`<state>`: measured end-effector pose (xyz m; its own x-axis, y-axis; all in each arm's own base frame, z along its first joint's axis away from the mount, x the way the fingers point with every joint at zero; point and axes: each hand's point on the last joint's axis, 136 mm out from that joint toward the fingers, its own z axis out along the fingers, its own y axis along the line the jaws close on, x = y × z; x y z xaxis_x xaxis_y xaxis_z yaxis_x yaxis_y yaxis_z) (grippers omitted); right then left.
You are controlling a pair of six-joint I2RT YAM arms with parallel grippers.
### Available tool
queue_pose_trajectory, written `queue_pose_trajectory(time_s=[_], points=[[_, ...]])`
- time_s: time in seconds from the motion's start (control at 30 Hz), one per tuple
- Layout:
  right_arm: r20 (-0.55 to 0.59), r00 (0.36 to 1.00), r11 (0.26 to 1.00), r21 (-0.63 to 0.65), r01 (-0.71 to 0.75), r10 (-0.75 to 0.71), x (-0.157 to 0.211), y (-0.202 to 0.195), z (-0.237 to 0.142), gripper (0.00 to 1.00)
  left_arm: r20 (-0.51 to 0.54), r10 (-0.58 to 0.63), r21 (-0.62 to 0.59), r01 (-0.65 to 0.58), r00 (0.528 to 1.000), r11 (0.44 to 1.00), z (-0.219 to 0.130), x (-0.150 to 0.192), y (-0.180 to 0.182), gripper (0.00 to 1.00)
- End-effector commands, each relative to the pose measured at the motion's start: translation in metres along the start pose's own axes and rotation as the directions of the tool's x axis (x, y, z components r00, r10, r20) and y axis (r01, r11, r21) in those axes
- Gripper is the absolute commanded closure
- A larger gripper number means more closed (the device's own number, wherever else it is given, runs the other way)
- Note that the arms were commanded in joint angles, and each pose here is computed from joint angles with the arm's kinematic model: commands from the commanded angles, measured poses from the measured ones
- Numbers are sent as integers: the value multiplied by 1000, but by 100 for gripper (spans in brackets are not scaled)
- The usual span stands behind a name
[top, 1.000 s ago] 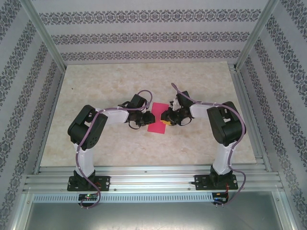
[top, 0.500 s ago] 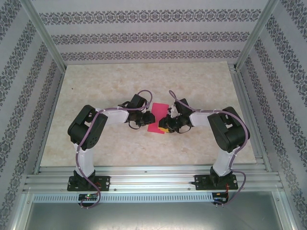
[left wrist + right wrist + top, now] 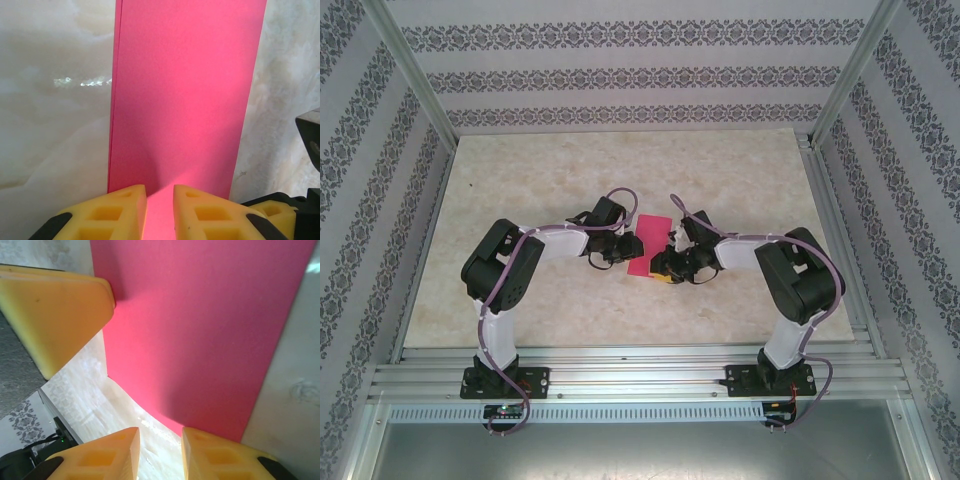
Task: Fold a paper plane with a square sheet of paper (pick it up from the middle)
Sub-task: Fold the square sheet of paper in half at the center of the table.
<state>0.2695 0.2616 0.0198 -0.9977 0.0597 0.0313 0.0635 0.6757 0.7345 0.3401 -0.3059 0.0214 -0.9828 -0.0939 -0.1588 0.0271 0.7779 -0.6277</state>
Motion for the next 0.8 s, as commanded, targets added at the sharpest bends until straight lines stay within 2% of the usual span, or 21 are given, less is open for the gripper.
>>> queue_pose_trajectory(time_s=[0.0, 0.13, 0.23, 0.27, 0.4, 0.5, 0.67, 0.77], points=[[-15, 1000, 988, 150, -25, 28, 11, -37, 10, 73, -48, -25, -130, 18, 999, 991, 12, 19, 36, 75], [15, 1000, 993, 119, 20, -22, 3, -12, -5, 73, -40, -19, -123, 14, 999, 992, 9, 17, 31, 75], [101, 987, 988, 106, 115, -126, -10, 17, -31, 73, -11, -9, -102, 8, 1000, 995, 0, 10, 21, 69], [139, 976, 981, 117, 155, -170, -15, 24, -41, 73, 13, -2, -91, 3, 1000, 996, -6, 5, 15, 64], [196, 950, 938, 295, 180, -244, -33, 10, -68, 69, 83, 30, -56, -26, 996, 998, -27, -10, -7, 54], [174, 966, 914, 390, 112, -193, -51, -1, -71, 68, 152, 59, -88, -45, 987, 995, -47, -20, -10, 46], [175, 969, 900, 428, 84, -174, -91, 7, -57, 68, 235, 43, -147, -8, 971, 989, -70, -26, 7, 46], [166, 970, 851, 521, 68, -180, -111, -4, -57, 67, 268, 32, -165, 13, 963, 986, -81, -26, 18, 46]])
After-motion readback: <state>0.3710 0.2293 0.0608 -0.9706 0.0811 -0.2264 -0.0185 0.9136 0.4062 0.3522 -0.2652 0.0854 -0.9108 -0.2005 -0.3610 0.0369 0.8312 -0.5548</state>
